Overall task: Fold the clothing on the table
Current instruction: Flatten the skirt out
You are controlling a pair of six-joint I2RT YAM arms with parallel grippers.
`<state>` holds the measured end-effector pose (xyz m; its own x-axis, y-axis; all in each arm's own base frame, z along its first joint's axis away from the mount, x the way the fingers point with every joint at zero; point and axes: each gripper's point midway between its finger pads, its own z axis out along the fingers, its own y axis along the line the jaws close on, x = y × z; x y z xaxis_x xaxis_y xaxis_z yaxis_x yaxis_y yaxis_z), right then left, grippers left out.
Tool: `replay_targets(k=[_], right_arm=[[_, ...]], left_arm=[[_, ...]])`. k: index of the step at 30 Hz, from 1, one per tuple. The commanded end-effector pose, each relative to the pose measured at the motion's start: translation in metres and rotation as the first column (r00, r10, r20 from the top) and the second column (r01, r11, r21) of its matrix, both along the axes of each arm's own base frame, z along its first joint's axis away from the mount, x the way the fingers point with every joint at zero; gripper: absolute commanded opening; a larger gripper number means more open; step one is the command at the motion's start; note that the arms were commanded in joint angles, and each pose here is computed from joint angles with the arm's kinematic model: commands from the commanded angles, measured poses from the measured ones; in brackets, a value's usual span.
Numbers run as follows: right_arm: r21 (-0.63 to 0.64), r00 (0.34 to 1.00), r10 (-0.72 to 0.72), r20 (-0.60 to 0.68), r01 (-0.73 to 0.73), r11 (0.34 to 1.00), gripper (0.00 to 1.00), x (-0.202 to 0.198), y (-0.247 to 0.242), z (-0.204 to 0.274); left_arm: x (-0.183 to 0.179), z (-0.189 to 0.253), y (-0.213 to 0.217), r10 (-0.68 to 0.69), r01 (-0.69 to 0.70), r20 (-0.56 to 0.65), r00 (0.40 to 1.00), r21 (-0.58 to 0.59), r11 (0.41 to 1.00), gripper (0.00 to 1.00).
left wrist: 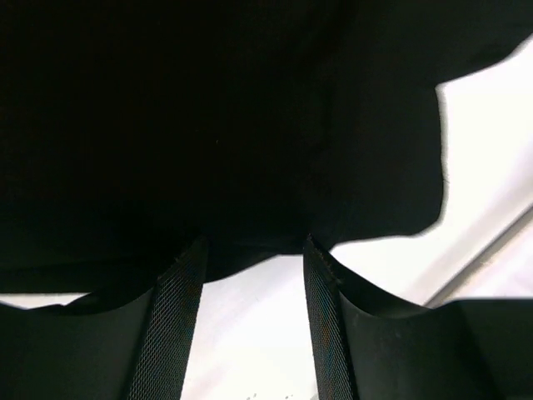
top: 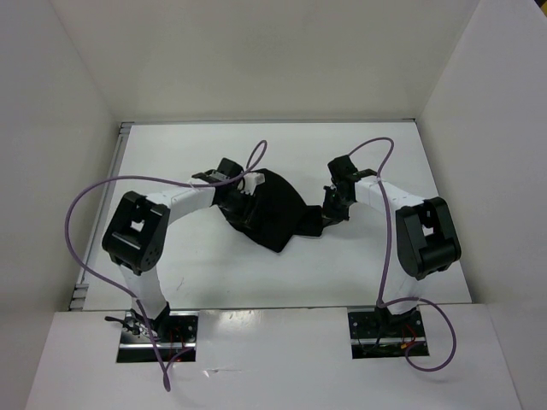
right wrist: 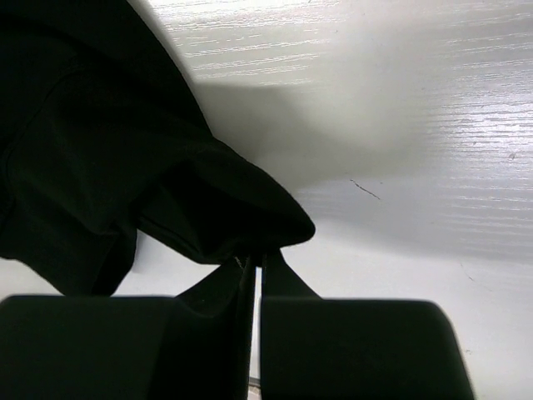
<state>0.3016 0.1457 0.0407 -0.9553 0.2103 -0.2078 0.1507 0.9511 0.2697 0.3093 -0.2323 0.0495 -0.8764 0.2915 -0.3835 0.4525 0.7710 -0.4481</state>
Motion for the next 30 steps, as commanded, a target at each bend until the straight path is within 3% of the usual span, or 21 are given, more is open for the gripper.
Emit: replay_targets(k=[1,4,5,6,9,12,15,21,27,30], right_arm=[[0.011,0.998,-0.002,0.059,0.002,1.000,0.00,0.009,0.004,0.013],[0.017,0.997,0.007,0.076,-0.008,1.000,0.00,0.011,0.008,0.017],[0.017,0.997,0.007,0.076,-0.008,1.000,0.00,0.010,0.008,0.014],[0.025,0.997,0.010,0.073,-0.011,1.000,0.00,0.009,0.009,0.015],[0.028,0.997,0.009,0.082,-0.012,1.000,0.00,0.010,0.009,0.018],[0.034,0.996,0.000,0.090,-0.004,0.999,0.00,0.008,0.009,0.024],[0.047,0.990,0.008,0.141,-0.015,0.999,0.00,0.011,0.009,0.048],[0.072,0.951,0.055,0.303,-0.080,0.994,0.00,0.014,0.010,0.117],[0.085,0.892,0.084,0.443,-0.136,0.987,0.00,0.018,0.012,0.179],[0.097,0.869,0.116,0.481,-0.184,0.978,0.00,0.012,0.015,0.197]], left_arm=[[0.006,-0.017,-0.005,0.004,-0.004,0.004,1.000,0.038,0.999,0.57],[0.008,-0.027,-0.007,0.042,-0.041,-0.022,0.999,0.043,0.998,0.52],[0.011,-0.027,-0.008,0.042,-0.041,-0.013,0.999,0.038,0.998,0.44],[0.011,-0.030,-0.007,0.057,-0.056,-0.024,0.998,0.048,0.997,0.23],[0.010,-0.034,-0.006,0.057,-0.056,-0.032,0.998,0.052,0.997,0.00],[0.006,-0.017,-0.008,0.047,-0.046,-0.033,0.998,0.029,0.999,0.00],[0.003,0.034,-0.022,0.006,-0.004,0.025,1.000,-0.088,0.996,0.00],[0.006,0.142,-0.013,0.043,0.002,0.234,0.971,-0.188,0.982,0.00],[0.013,0.206,0.003,0.125,-0.033,0.368,0.921,-0.246,0.969,0.00],[0.005,0.220,0.002,0.108,0.005,0.377,0.920,-0.286,0.958,0.00]])
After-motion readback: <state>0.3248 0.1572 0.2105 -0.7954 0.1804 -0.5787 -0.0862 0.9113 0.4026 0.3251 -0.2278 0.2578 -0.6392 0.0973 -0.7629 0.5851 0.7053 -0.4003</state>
